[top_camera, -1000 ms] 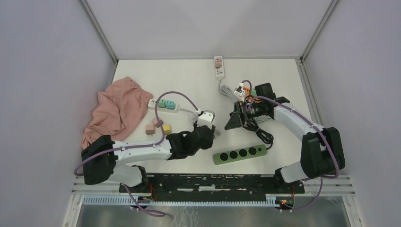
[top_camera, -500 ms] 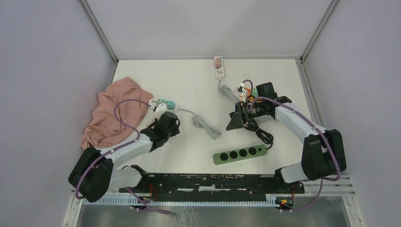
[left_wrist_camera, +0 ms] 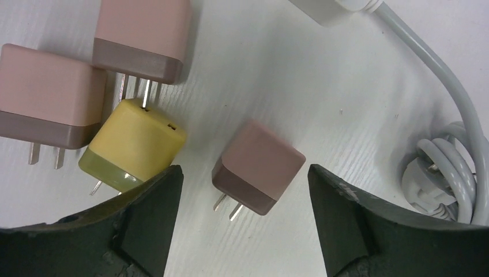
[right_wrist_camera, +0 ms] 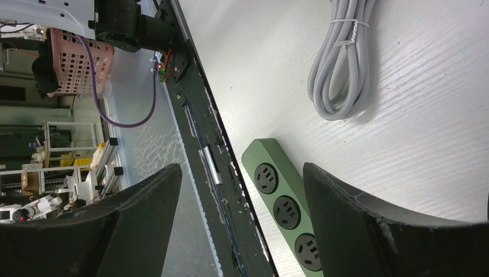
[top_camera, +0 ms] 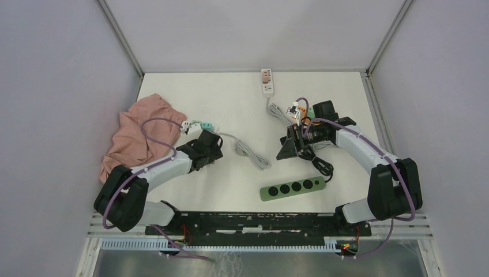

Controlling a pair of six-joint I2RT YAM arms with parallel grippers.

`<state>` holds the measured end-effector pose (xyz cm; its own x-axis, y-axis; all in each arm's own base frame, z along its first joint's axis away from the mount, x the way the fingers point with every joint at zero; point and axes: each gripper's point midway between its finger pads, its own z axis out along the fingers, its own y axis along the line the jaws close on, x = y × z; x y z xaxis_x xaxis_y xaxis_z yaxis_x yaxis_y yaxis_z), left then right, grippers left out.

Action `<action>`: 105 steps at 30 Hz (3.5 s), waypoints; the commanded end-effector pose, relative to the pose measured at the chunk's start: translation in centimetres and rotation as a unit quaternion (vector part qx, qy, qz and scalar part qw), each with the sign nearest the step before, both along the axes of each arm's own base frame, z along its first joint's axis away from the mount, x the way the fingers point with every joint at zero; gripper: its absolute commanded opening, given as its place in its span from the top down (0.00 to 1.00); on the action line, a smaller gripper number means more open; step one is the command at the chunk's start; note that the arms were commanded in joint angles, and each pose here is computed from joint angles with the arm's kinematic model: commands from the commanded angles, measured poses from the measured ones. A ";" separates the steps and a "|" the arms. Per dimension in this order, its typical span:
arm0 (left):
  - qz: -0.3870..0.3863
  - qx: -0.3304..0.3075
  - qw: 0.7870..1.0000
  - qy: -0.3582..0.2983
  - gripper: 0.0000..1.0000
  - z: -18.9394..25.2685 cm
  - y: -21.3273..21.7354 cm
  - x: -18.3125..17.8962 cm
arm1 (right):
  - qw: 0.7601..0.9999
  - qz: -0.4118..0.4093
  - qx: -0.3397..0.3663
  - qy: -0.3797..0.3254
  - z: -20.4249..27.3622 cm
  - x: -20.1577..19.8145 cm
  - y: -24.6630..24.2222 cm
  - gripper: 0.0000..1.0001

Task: Pull the plug off the socket

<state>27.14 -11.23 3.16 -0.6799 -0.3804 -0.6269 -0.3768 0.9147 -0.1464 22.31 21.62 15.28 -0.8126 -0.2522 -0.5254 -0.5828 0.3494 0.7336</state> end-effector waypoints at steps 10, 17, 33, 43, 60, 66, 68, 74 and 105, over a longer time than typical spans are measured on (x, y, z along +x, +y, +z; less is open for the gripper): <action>-0.098 -0.128 0.983 -0.086 0.12 7.2 -4.5 0.5 | 0.987 0.069 -0.009 -0.148 2.9 -0.8 -1.3 0.00; -0.329 -0.291 0.880 -0.178 0.14 12.7 -12.2 -3.0 | 0.948 0.140 -0.013 -0.286 2.6 -3.5 -2.6 0.00; -0.386 -0.333 0.834 -0.212 0.14 14.9 -13.8 -4.6 | 0.815 0.418 -0.096 -0.390 -7.8 -8.6 -5.3 0.02; -0.379 -0.323 0.839 -0.218 0.14 14.8 -13.3 -4.4 | 0.769 0.464 -0.204 -0.390 -12.1 -7.3 -3.9 0.08; -0.377 -0.306 0.847 -0.216 0.15 14.2 -12.8 -4.4 | 0.766 0.459 -0.240 -0.381 -11.3 -6.6 -2.4 0.72; -0.377 -0.299 0.849 -0.220 0.15 14.3 -12.4 -4.6 | 0.815 0.401 -0.182 -0.377 -6.5 -6.1 -2.5 0.92; -0.377 -0.296 0.849 -0.222 0.15 14.3 -12.3 -4.6 | 0.833 0.358 -0.168 -0.387 -4.5 -5.3 -3.0 0.94; -0.381 -0.290 0.849 -0.224 0.15 14.5 -12.3 -4.5 | 0.885 0.171 -0.142 -0.409 2.2 -1.6 -5.2 1.00; -0.394 -0.272 0.846 -0.236 0.14 15.4 -11.9 -4.9 | 0.772 -0.276 -0.254 -0.513 33.1 9.7 -22.1 1.00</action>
<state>21.72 -23.15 16.63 -0.6417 -0.2445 -0.7270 0.4844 0.6057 -0.6313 30.03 1.79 47.05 -0.0951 -0.3721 -0.9233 -0.5213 0.8088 -0.2722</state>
